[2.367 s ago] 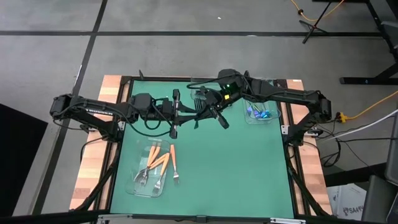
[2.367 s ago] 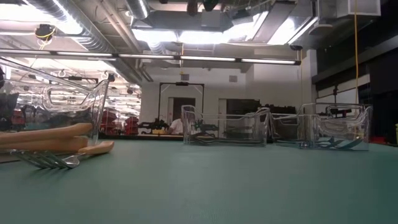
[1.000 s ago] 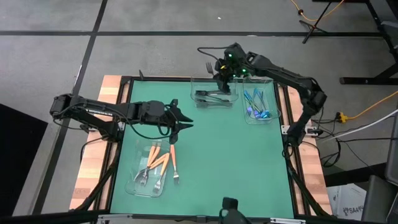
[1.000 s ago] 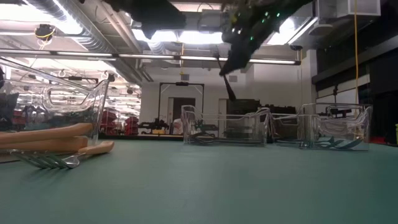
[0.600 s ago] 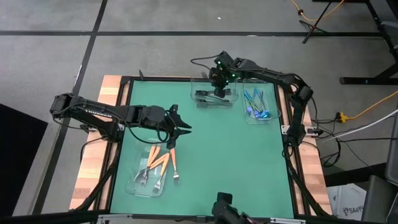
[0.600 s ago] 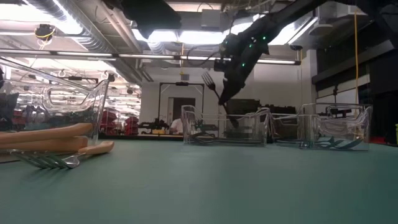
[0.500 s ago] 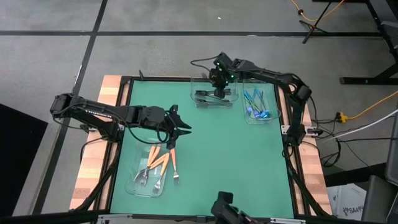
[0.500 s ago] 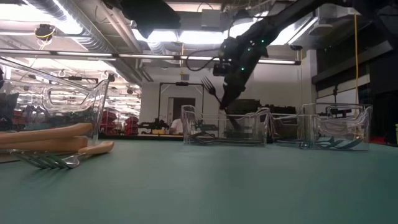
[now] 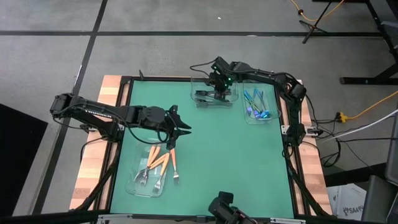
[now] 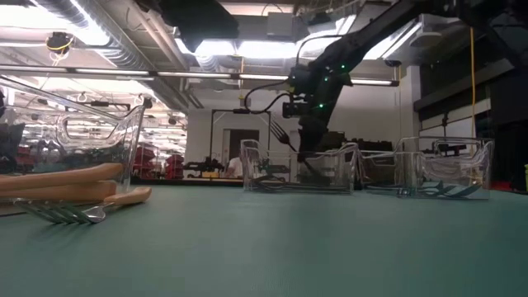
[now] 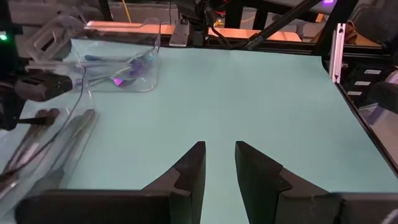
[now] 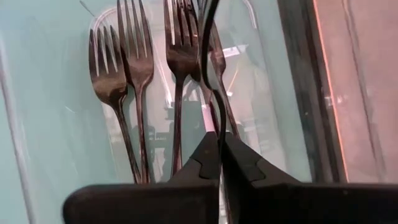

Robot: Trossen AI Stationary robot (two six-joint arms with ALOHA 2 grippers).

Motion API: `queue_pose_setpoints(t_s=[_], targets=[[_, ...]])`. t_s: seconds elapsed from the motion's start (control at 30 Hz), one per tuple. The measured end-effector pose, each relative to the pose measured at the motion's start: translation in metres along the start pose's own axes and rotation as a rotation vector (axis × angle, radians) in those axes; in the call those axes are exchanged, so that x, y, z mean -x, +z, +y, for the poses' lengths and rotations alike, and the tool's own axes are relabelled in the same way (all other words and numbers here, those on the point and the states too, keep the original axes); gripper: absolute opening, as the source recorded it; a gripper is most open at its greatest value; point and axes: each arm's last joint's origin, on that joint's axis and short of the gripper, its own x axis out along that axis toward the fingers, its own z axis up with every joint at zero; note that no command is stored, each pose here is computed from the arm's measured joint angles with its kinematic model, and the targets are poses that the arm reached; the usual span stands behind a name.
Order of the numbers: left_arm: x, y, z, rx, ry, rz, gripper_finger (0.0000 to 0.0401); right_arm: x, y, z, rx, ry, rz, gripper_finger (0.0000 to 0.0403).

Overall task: Sort silverware by color (type)
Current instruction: Put the black fork into the top left transparent bin, then put the orange fork into the bottom transparent bin

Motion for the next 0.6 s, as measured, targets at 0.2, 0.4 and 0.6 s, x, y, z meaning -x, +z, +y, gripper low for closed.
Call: queue_pose_setpoints(t_s=[0.2, 0.4, 0.6], targets=[[0.0001, -0.0019, -0.0002, 0.021, 0.001, 0.019, 0.008, -0.004, -0.0014, -0.0002, -0.002, -0.003, 0.017, 0.0002], [0.0001, -0.0033, -0.0001, 0.02, 0.003, 0.033, 0.008, -0.004, -0.0011, -0.0005, -0.003, -0.005, 0.014, 0.0027], [0.0001, -0.004, 0.0, 0.021, 0.003, 0.041, 0.008, -0.004, -0.001, -0.0006, -0.003, -0.006, 0.013, 0.006]])
